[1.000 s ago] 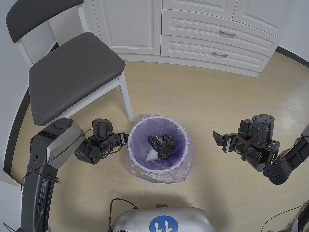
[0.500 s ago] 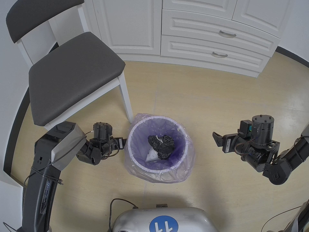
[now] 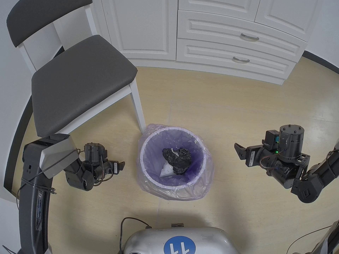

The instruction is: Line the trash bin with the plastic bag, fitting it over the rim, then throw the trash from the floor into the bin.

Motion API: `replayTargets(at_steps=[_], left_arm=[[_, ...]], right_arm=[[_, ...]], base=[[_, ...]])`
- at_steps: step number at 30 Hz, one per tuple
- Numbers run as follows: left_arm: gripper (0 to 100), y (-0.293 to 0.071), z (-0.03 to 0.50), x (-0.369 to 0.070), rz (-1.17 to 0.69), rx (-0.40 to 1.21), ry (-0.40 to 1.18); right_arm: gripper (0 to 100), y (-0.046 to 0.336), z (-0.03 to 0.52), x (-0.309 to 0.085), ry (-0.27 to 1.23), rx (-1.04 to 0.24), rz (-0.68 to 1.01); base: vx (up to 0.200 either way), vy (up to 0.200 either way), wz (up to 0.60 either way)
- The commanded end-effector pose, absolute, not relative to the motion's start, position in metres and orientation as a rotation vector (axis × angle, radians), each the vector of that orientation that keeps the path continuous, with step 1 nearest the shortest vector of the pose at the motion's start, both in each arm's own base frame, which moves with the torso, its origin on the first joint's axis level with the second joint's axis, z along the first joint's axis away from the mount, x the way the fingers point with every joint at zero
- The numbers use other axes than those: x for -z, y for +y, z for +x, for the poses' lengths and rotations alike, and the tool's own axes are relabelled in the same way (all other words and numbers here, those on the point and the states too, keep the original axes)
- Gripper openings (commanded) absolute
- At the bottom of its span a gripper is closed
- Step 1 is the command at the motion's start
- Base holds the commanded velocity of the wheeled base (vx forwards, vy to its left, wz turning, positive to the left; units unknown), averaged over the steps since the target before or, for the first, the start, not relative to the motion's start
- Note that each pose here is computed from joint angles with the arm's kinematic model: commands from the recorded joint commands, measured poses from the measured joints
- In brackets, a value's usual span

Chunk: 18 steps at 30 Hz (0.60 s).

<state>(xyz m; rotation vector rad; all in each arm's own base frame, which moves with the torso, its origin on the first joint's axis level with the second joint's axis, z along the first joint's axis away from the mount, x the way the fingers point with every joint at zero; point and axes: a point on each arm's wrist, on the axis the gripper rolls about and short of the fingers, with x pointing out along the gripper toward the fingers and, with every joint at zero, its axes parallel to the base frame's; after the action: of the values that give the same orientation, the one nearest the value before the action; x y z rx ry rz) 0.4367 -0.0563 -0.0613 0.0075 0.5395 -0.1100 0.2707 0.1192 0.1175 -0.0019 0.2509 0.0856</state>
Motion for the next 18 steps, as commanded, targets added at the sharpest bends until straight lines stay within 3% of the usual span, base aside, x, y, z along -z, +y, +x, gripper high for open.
replayTargets(at_steps=[1,10,18], left_arm=[[100,-0.050,0.401,0.025,0.024,0.186,0.481],[100,-0.074,0.351,0.006,0.002,0.411,0.446],[100,-0.108,0.355,0.040,0.018,0.484,0.461]], right_arm=[[100,0.117,0.261,-0.129,0.220,-0.096,-0.004],[100,0.115,0.257,-0.132,0.212,-0.099,-0.007],[100,0.115,0.257,-0.130,0.219,-0.099,-0.019]], base=[[0.000,0.000,0.00],[0.000,0.000,0.00],[0.000,0.000,0.00]])
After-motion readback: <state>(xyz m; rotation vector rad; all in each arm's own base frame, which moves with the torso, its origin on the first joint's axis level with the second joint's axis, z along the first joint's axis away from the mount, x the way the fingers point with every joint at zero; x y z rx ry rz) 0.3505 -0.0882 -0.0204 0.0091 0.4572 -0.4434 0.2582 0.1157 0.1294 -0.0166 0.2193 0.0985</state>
